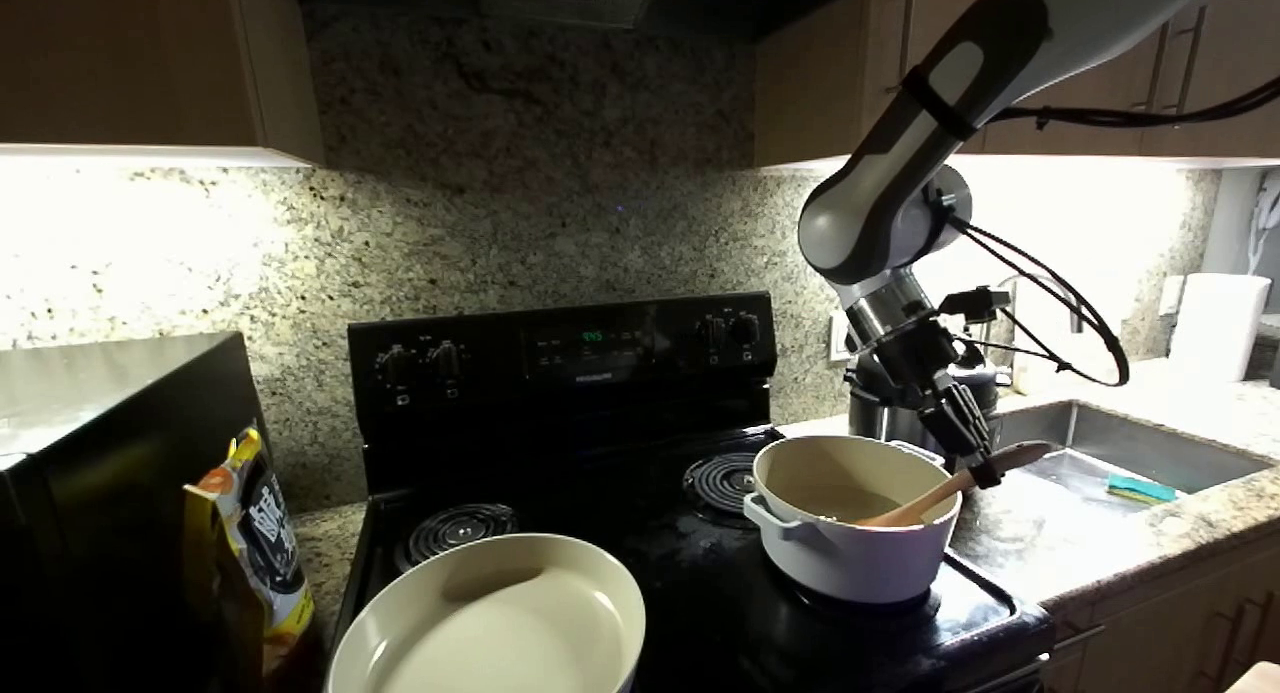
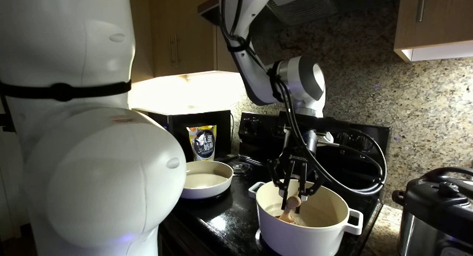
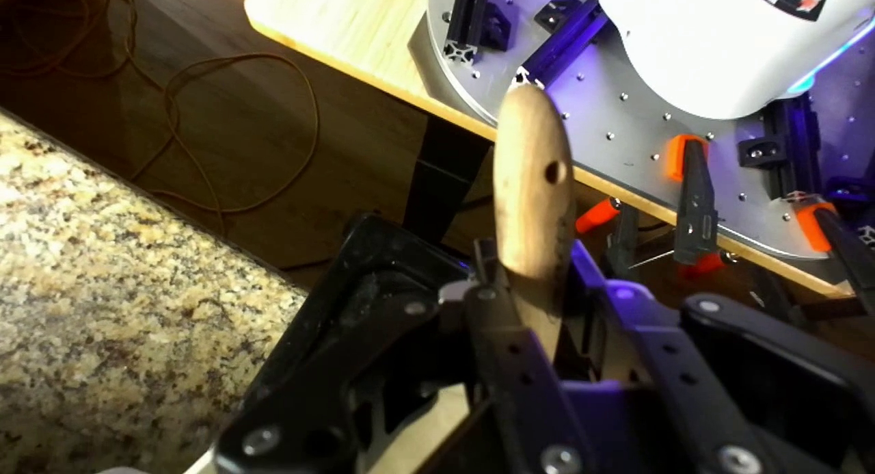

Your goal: Hold the wooden spoon and stir inside the pot.

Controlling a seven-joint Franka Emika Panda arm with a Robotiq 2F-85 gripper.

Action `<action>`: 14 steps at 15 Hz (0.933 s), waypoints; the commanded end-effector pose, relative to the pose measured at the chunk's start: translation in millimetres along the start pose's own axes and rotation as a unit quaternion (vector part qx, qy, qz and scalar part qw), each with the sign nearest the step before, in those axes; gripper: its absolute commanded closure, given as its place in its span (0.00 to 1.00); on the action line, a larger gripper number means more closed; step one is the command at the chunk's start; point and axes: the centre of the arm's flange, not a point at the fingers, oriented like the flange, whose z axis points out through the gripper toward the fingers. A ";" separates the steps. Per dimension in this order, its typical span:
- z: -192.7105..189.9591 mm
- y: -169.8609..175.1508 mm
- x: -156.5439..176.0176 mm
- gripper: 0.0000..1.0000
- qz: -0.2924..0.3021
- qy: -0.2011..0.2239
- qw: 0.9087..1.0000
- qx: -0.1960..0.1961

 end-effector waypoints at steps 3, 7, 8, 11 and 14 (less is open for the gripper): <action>-14.0 11.4 12.8 0.92 0.023 0.018 1.000 0.008; -14.0 28.8 2.0 0.92 0.059 0.033 0.998 0.008; -12.2 33.3 -2.8 0.92 0.066 0.034 0.997 0.010; -3.3 40.6 -13.4 0.92 0.080 0.021 0.996 0.020; 5.8 33.1 -14.2 0.92 0.059 -0.006 0.998 0.027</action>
